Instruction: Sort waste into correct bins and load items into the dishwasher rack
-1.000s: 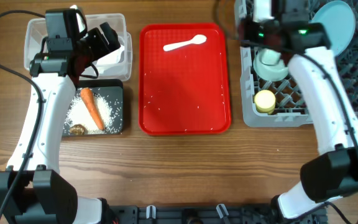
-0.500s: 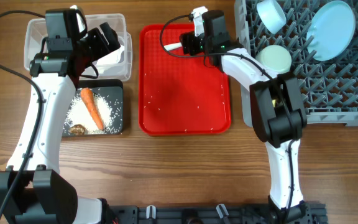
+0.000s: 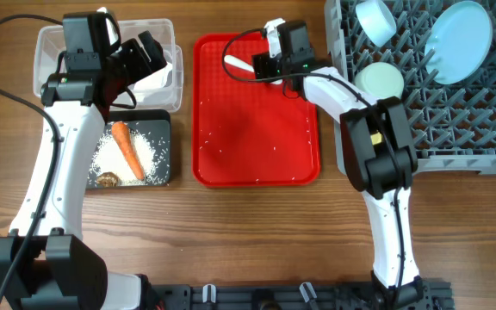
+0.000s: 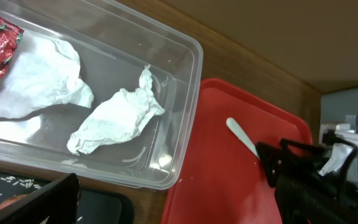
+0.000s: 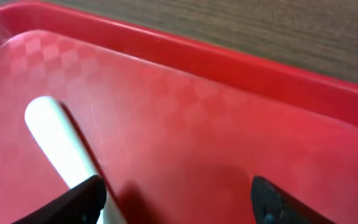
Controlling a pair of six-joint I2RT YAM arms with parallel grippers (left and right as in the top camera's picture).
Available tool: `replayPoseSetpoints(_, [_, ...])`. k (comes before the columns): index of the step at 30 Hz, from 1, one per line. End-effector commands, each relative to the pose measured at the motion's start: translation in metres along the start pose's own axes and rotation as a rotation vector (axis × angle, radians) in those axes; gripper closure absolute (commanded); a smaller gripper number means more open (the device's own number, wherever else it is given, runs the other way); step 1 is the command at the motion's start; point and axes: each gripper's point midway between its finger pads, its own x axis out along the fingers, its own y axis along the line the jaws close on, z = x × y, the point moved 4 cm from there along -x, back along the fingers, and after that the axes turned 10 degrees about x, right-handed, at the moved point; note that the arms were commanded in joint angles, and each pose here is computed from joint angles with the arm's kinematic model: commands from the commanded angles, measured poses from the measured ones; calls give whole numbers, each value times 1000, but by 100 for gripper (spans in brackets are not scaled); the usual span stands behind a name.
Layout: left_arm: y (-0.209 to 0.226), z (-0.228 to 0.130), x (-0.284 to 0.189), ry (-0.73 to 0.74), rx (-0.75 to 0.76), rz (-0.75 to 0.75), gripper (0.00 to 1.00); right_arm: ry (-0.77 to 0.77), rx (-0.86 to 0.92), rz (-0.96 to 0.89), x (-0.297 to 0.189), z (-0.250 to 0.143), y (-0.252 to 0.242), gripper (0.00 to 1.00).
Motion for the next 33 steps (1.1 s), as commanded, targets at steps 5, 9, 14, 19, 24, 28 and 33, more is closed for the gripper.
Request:
replayPoseSetpoints(5, [-1, 3, 0, -10, 19, 5, 0, 318, 6, -44, -53, -51, -5, 30])
replayPoseSetpoints(9, [-1, 3, 0, -10, 19, 5, 0, 94, -134, 28, -81, 9, 13, 30])
replayPoseSetpoints(14, [-1, 3, 0, -10, 19, 5, 0, -23, -309, 113, -49, 19, 21, 30])
replayPoseSetpoints(19, [-1, 3, 0, -10, 19, 5, 0, 28, -314, 178, -17, -10, 31, 30])
replayPoseSetpoints(24, [-1, 3, 0, -10, 19, 5, 0, 74, -312, 184, -1, -29, 32, 34])
replayPoseSetpoints(28, [-1, 3, 0, -10, 19, 5, 0, 161, -271, 177, -2, -47, 28, 53])
replayPoseSetpoints(33, [-1, 3, 0, -10, 19, 5, 0, 295, -205, 103, -7, -72, 15, 87])
